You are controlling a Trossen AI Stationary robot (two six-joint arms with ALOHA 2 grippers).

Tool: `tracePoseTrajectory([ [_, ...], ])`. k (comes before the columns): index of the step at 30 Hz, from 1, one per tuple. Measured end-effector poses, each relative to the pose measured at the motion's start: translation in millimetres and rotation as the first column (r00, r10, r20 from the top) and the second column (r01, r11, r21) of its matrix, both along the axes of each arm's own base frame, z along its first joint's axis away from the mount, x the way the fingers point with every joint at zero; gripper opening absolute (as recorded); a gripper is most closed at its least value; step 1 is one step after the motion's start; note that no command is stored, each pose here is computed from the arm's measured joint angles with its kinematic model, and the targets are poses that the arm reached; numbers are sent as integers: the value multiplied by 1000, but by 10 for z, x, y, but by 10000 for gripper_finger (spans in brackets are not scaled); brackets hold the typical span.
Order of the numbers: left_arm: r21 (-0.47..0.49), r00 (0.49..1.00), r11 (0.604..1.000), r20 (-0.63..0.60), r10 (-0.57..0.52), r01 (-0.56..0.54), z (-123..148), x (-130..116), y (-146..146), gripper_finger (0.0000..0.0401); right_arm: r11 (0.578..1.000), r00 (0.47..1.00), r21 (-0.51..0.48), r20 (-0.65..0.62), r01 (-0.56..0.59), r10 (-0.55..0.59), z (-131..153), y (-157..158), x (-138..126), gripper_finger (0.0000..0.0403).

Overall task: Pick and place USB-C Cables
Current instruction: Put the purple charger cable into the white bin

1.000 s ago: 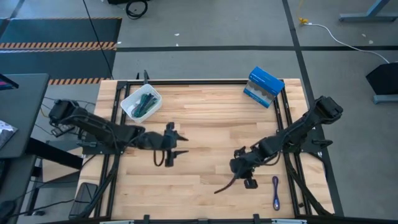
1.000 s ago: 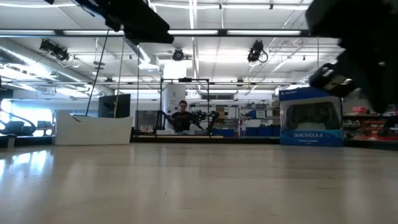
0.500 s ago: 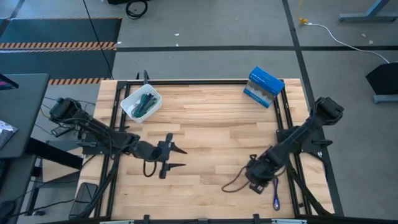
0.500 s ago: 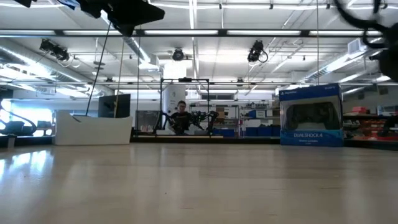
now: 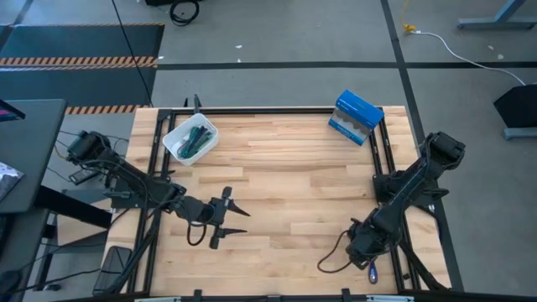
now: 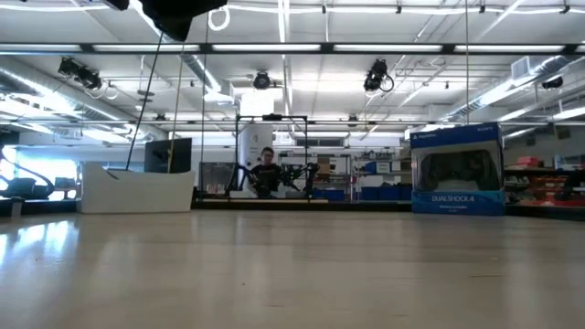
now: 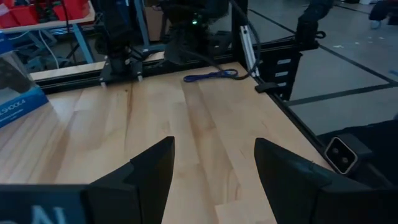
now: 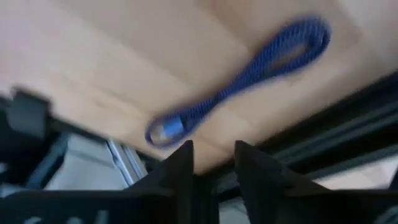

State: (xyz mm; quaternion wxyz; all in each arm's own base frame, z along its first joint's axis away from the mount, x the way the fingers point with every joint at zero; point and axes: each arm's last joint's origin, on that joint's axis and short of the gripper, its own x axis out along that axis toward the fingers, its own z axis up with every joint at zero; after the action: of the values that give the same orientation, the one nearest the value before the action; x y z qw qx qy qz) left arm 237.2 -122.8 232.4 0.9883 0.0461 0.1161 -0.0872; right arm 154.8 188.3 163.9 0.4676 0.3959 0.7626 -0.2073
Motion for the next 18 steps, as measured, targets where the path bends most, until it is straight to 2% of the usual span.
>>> tracePoseTrajectory([
  [3,1,1000,1000,0,-13,13,0,-16,-30,231,996,999,-78,26,37,-35,-13,-29,-6,163],
  [8,1,1000,1000,1,-20,20,1,-24,-47,231,984,996,-154,-20,88,-92,-20,-74,-46,210],
  [12,0,1000,1000,0,-19,19,1,-24,-46,231,975,990,-184,-42,125,-135,-93,-102,-95,221],
  [18,-7,1000,1000,-1,-18,18,1,-24,-46,231,963,982,-218,-67,160,-178,-319,-194,-225,211],
])
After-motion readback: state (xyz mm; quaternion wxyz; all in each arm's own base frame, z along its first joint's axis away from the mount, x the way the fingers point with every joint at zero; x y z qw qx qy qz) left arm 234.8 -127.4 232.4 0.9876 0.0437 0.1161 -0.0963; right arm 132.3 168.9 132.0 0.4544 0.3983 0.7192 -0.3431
